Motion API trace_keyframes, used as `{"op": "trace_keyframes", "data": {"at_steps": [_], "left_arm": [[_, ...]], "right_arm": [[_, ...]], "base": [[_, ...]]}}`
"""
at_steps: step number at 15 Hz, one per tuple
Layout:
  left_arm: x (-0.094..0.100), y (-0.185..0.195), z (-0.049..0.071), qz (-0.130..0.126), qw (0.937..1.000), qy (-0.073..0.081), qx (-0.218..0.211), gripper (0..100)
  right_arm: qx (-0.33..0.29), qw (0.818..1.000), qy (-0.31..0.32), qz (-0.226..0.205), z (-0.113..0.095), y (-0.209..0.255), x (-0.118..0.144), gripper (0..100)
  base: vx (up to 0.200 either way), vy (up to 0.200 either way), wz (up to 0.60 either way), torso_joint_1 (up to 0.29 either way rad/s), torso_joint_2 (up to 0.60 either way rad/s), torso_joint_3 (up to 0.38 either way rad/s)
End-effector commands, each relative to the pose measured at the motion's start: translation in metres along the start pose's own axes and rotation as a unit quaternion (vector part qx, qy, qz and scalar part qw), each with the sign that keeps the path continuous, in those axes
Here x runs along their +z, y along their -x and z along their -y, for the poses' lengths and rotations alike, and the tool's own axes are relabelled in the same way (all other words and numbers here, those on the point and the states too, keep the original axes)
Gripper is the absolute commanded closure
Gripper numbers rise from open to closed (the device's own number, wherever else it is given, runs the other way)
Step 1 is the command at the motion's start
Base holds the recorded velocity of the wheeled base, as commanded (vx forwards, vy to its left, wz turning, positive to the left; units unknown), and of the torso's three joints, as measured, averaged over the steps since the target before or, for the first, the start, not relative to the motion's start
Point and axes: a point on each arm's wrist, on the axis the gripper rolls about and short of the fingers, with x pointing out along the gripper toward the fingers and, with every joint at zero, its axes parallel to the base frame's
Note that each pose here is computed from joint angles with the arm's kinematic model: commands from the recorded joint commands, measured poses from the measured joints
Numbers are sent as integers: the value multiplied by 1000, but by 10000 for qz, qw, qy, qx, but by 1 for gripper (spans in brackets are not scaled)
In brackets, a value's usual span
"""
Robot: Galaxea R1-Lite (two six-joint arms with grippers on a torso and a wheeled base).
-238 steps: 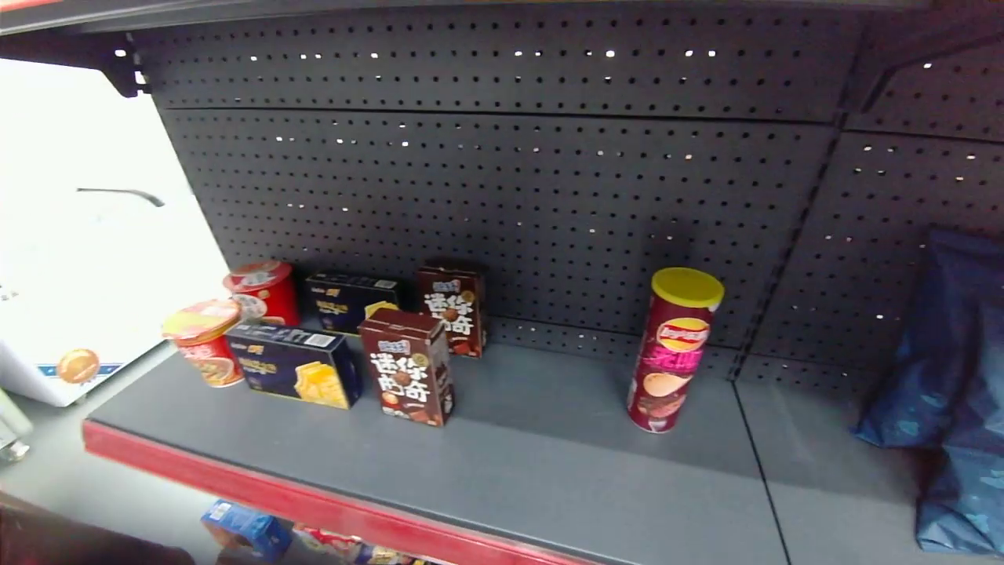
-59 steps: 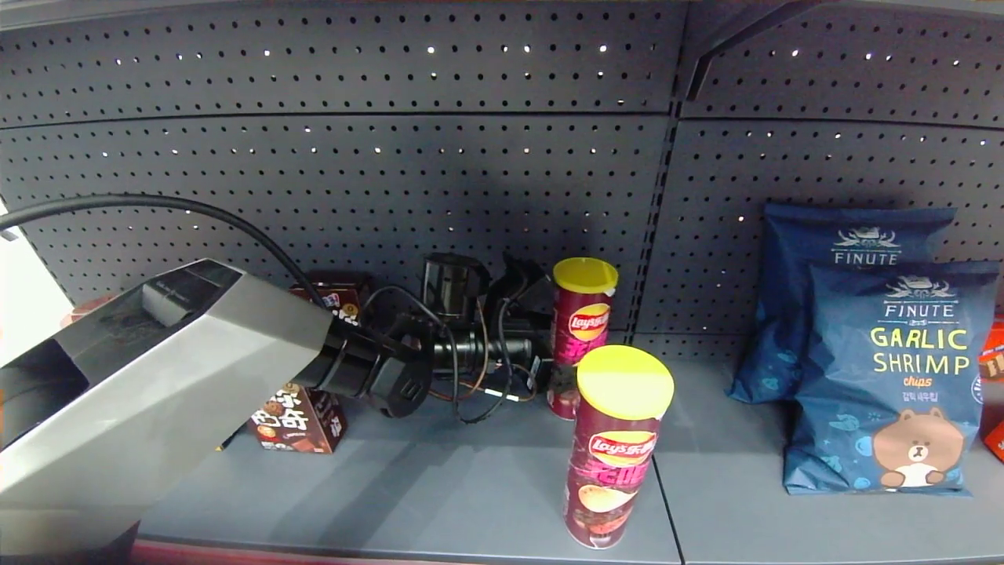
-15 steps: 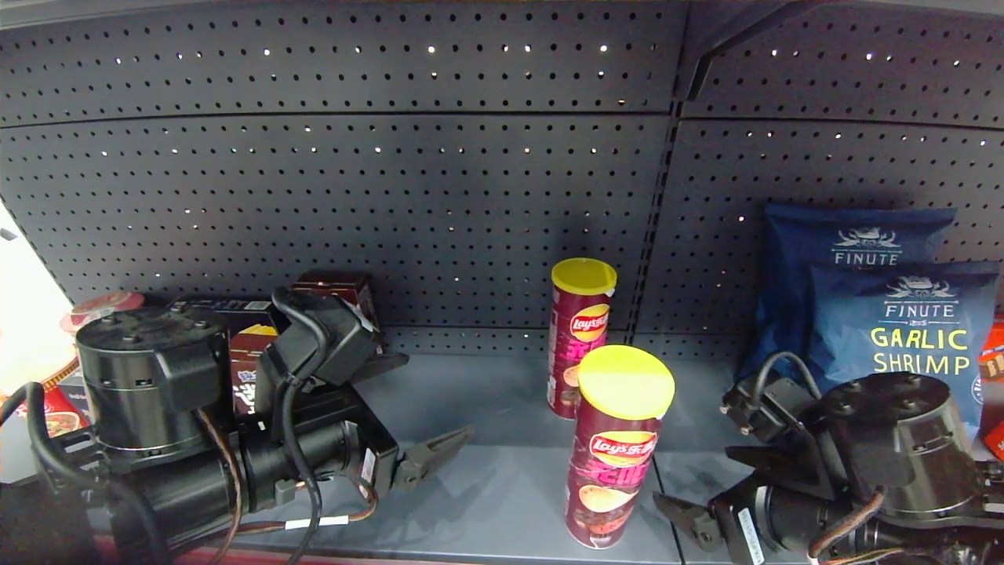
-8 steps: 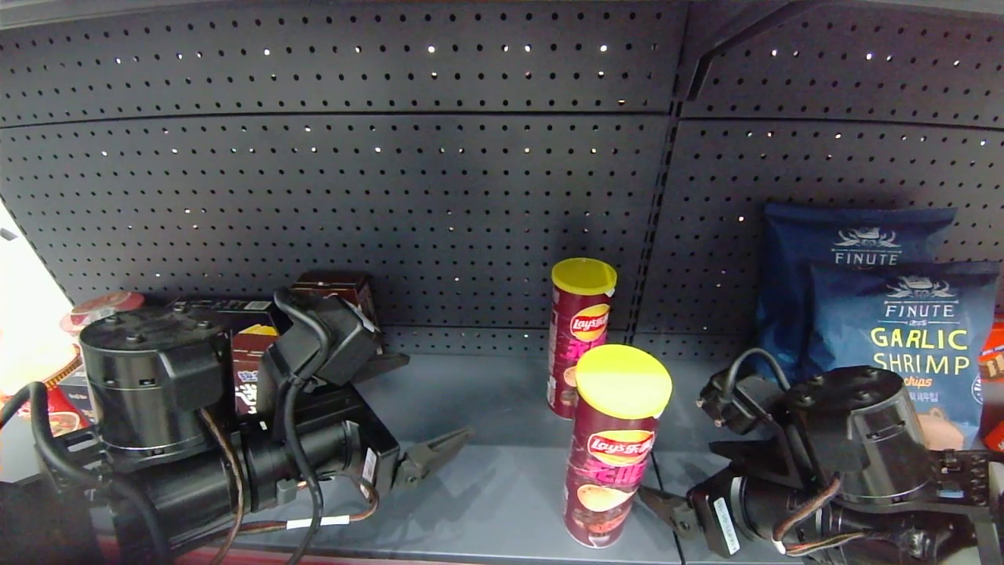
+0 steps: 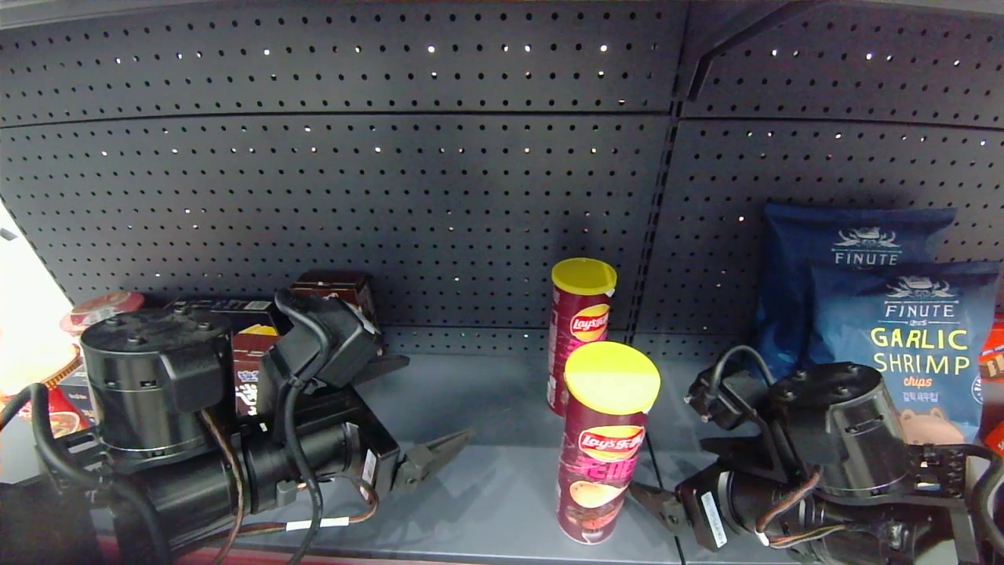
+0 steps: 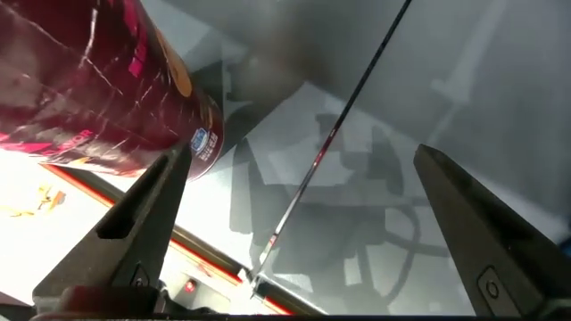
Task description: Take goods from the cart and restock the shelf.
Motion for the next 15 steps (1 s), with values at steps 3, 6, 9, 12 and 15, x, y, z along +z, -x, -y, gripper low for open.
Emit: {"op": "trace_keyframes", "data": {"at_steps": [3, 6, 9, 12, 15], "left_arm": [[-1, 0, -1, -14, 10000, 8, 21, 0], [-2, 1, -2, -24, 10000, 16, 41, 0], [-2, 0, -2, -39, 10000, 20, 39, 0], [-4, 1, -1, -61, 10000, 24, 35, 0], [-7, 3, -1, -114, 9999, 37, 33, 0]], "right_arm": [[-3, 10000, 10, -10, -1, -3, 0, 0], [-2, 10000, 0, -2, -1, -3, 0, 0], [13, 10000, 10, 4, -1, -3, 0, 0], [28, 10000, 5, 11, -2, -3, 0, 0], [42, 10000, 7, 18, -2, -3, 0, 0]], "base": [[0, 0, 0, 0, 0, 0], [0, 0, 0, 0, 0, 0], [0, 0, 0, 0, 0, 0], [0, 0, 0, 0, 0, 0], [0, 0, 0, 0, 0, 0]]}}
